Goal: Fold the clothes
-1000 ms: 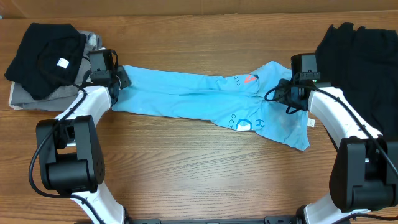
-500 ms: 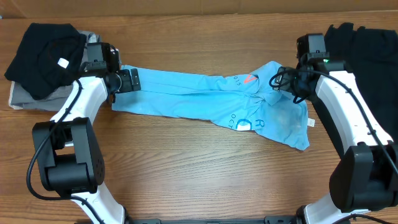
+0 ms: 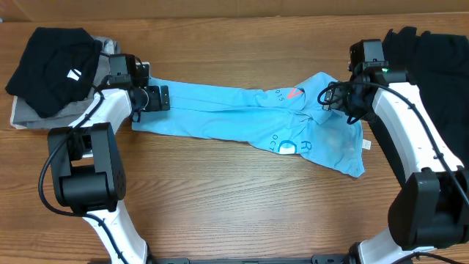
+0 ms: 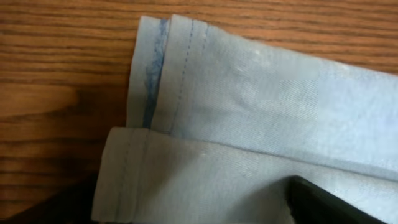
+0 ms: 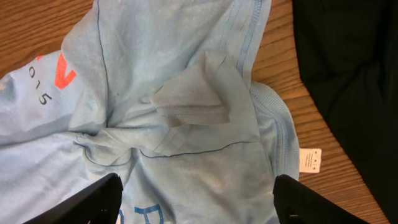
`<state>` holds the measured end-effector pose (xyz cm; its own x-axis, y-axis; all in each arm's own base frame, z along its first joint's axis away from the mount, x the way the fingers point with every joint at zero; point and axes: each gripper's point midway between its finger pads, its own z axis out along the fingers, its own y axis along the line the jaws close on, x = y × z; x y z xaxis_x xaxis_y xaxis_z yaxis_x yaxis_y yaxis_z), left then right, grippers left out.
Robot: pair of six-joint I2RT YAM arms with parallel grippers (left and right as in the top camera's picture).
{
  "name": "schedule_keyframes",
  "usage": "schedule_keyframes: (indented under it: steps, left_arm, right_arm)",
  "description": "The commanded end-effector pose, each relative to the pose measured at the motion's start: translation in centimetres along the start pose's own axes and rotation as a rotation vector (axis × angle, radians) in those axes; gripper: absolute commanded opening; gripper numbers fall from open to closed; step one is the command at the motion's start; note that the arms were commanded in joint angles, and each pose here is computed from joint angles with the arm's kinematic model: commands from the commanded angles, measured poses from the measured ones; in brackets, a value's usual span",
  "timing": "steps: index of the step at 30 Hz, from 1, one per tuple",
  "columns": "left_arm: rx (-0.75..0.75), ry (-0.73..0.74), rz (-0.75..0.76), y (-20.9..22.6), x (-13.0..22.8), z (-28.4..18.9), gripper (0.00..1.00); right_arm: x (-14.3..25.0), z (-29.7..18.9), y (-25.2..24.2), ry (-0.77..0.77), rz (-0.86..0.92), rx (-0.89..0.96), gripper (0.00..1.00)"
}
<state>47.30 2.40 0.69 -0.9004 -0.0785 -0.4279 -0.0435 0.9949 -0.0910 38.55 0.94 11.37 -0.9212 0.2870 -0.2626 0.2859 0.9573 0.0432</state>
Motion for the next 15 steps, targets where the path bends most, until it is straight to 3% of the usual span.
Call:
schedule_keyframes:
  steps: [1, 2, 4, 5, 6, 11, 15]
  left_arm:
    - [0.025, 0.078, -0.010, -0.1, 2.3, 2.0, 0.73]
    - [0.026, 0.082, -0.014, -0.1, 2.4, 2.0, 0.62]
    - [0.025, 0.092, -0.018, -0.1, 2.7, 2.0, 0.31]
    - [0.023, 0.098, -0.019, -0.1, 2.8, 1.9, 0.09]
    - [0.018, 0.102, -0.019, 0.0, 2.9, 1.9, 0.04]
    - [-0.033, 0.130, -0.110, 2.0, 1.9, -0.2, 0.04]
    - [-0.050, 0.145, -0.155, 3.7, -1.0, -4.7, 0.04]
  right_arm:
    - [-0.9, -1.0, -0.2, -0.038, 0.004, 0.000, 0.78]
    - [-0.9, -1.0, -0.2, -0.038, 0.004, 0.000, 0.77]
    - [-0.9, -1.0, -0.2, -0.038, 0.005, -0.001, 0.74]
    - [-0.9, -1.0, -0.2, -0.038, 0.005, -0.001, 0.73]
    - [-0.9, -1.0, -0.2, -0.038, 0.005, -0.001, 0.72]
    - [-0.8, -1.0, 0.2, -0.031, 0.015, -0.024, 0.66]
    - [-0.4, -0.3, 0.3, -0.019, 0.054, -0.035, 0.64]
